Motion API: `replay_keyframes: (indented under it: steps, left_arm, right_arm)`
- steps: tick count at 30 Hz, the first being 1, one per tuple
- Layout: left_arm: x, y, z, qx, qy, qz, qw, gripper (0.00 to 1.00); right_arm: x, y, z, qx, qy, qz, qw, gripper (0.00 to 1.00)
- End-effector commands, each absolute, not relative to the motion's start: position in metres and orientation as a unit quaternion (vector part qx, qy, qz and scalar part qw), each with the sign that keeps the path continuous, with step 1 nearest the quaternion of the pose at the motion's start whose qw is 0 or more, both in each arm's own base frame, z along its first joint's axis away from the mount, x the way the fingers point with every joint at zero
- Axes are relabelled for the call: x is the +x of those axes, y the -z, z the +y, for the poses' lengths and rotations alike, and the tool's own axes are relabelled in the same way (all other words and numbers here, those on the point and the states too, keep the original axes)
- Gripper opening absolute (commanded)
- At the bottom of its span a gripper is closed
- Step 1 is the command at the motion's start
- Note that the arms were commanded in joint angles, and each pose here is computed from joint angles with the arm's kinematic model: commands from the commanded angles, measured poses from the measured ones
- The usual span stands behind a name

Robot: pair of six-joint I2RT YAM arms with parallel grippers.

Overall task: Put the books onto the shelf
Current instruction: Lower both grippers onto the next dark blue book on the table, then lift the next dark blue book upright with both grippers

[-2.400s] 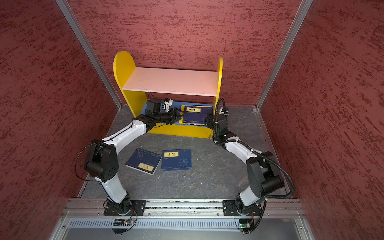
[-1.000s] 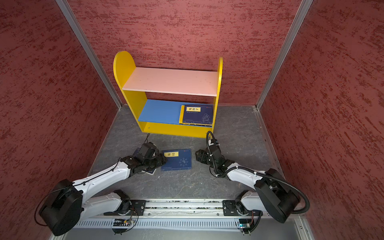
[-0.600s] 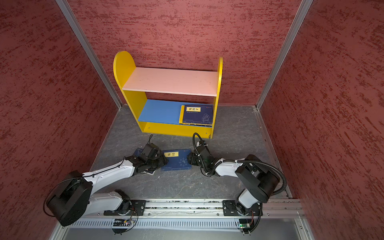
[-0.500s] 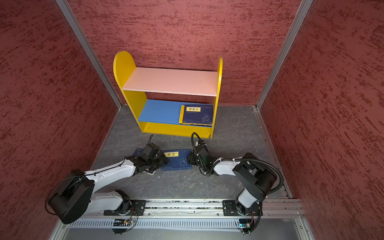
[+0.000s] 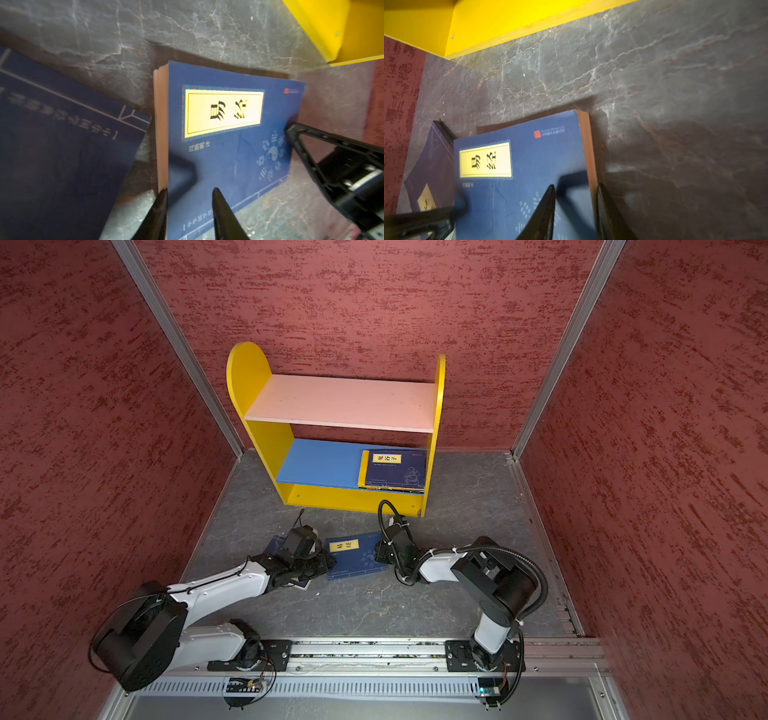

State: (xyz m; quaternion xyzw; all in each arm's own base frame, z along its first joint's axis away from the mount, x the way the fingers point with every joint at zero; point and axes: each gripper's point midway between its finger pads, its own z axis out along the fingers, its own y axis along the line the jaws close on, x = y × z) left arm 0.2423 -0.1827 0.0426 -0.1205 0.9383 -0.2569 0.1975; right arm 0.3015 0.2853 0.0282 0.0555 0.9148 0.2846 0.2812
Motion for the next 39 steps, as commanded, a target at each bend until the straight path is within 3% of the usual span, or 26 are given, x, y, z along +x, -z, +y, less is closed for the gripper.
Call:
replay_keyframes:
  steps: [1,16,22,30,39]
  left_arm:
    - [0.256,-0.094,-0.217,-0.067,0.359,0.896,0.252,0.3]
    - [0.255,-0.114,-0.224,-0.05,0.393,0.878,0.268,0.06]
    - [0.261,-0.116,-0.218,-0.081,0.388,0.882,0.257,0.0]
    - [0.27,-0.13,-0.221,-0.144,0.446,0.852,0.232,0.0]
    - [0.28,-0.138,-0.224,-0.214,0.496,0.819,0.193,0.0]
  right_arm:
    - [0.285,-0.014,0.295,0.034,-0.285,0.927,0.241,0.34]
    - [0.293,-0.034,0.299,0.025,-0.294,0.92,0.257,0.36]
    - [0.303,-0.057,0.281,0.047,-0.286,0.915,0.28,0.68]
    - [0.307,-0.096,0.238,0.143,-0.341,0.885,0.282,0.96]
    - [0.287,-0.109,0.21,0.254,-0.494,0.799,0.231,0.98]
